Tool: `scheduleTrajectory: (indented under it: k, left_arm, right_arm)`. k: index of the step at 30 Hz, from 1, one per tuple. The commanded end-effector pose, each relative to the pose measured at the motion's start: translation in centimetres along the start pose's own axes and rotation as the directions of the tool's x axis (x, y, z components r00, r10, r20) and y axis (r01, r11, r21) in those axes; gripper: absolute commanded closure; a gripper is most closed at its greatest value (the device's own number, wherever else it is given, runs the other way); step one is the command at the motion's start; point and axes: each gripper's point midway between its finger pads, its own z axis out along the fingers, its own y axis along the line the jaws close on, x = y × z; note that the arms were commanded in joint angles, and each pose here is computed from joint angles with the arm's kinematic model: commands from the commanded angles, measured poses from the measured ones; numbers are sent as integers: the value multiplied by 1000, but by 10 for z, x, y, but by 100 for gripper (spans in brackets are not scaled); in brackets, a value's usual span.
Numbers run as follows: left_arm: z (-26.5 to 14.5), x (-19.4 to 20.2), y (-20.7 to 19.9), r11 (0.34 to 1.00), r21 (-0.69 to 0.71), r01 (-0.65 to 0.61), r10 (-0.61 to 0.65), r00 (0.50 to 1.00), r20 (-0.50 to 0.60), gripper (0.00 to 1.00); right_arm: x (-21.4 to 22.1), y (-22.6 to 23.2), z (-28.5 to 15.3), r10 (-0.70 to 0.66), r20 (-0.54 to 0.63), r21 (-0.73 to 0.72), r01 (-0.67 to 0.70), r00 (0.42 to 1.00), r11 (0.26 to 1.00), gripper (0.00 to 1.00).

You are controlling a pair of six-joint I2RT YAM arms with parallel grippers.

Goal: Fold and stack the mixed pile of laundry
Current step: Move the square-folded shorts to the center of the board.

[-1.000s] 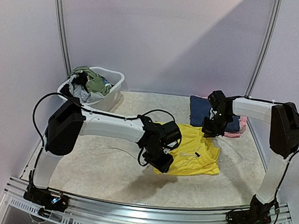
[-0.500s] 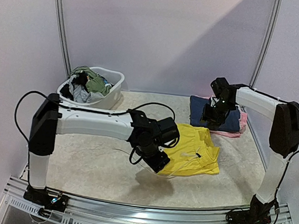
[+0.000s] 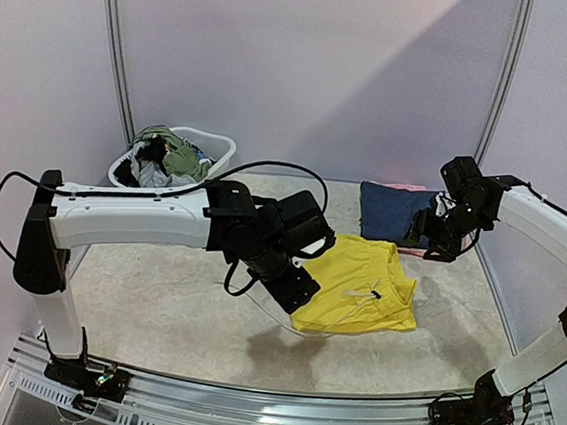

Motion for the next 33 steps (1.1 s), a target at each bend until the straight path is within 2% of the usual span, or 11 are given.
scheduleTrajectory:
  k: [1,2,6,10,16,23,33]
  left_arm:
    - [-14,14,2,1000,6,7,-7,1000,1,16]
    - [-13,15,3,1000,6,16,-16,1000,-1,18]
    - [-8,15,7,997,33,68,-68,998,-10,25]
    - [3,3,13,991,67,118,-118,993,-7,27]
    - [43,-5,28,977,73,199,-191,976,-106,27]
    - [73,11,42,956,81,281,-261,945,-198,15]
    - [104,14,48,903,170,395,-346,901,-261,17]
  right_arm:
    - [25,11,-2,-40,-46,-20,39,998,999,34]
    - [30,11,0,-49,-59,-16,48,997,999,37]
    - [47,32,9,-101,-90,-47,97,991,994,64]
    - [52,50,23,-124,-106,-89,115,987,989,77]
    - [55,31,56,-76,-177,14,80,981,997,84]
    - [75,15,87,-59,-257,36,70,965,997,85]
    - [111,-50,106,-33,-351,240,124,936,963,87]
